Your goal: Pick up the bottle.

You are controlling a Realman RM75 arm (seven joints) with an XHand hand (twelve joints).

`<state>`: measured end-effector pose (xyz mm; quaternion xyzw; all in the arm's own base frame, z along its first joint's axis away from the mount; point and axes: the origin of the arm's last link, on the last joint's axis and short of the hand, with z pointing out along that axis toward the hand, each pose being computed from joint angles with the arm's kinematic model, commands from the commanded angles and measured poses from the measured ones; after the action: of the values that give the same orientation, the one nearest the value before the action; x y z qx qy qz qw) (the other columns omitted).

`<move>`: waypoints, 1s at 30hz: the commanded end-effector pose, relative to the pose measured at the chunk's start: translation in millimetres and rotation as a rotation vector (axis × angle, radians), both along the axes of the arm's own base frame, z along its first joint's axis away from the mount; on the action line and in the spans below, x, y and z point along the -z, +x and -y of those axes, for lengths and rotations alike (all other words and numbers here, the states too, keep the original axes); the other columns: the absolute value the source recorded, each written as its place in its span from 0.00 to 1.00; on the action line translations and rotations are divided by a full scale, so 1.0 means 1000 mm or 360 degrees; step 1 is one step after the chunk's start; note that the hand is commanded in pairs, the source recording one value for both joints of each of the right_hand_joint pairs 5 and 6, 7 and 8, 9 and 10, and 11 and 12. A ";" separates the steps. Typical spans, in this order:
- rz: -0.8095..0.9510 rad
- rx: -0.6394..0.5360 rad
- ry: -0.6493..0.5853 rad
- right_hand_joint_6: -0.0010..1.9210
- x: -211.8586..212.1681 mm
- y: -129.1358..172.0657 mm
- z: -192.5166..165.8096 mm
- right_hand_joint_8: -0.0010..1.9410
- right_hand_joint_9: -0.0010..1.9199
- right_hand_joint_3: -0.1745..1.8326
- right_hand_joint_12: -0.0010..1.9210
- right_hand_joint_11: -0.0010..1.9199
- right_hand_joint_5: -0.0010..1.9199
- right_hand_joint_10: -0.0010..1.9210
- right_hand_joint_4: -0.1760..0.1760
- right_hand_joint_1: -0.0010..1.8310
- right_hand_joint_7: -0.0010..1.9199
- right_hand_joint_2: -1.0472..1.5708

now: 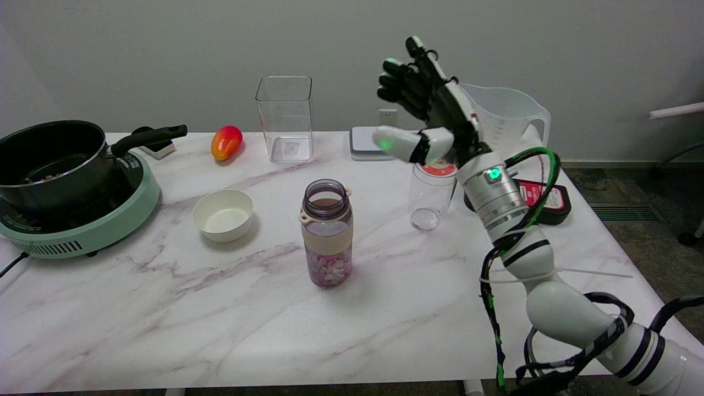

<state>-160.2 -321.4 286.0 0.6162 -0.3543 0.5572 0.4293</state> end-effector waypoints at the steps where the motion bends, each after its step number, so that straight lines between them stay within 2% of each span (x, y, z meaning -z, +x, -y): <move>1: -0.0401 0.0205 0.0070 0.00 0.057 -0.055 -0.022 0.18 0.22 0.53 0.24 0.24 0.00 0.22 0.50 0.63 0.19 0.33; 4: -0.0402 0.0263 0.0042 0.01 0.054 -0.070 -0.018 0.19 0.22 0.62 0.24 0.24 0.01 0.22 0.50 0.65 0.19 0.28; 10: -0.0429 0.0272 0.0021 0.01 0.050 -0.073 -0.009 0.18 0.21 0.69 0.23 0.23 0.01 0.21 0.50 0.67 0.18 0.21; 30: -0.0546 0.0274 0.0030 0.01 0.059 -0.087 -0.006 0.19 0.21 0.69 0.23 0.23 0.01 0.21 0.50 0.67 0.19 0.20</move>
<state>-229.3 -316.2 237.7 0.6639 -0.3362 0.4290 0.5120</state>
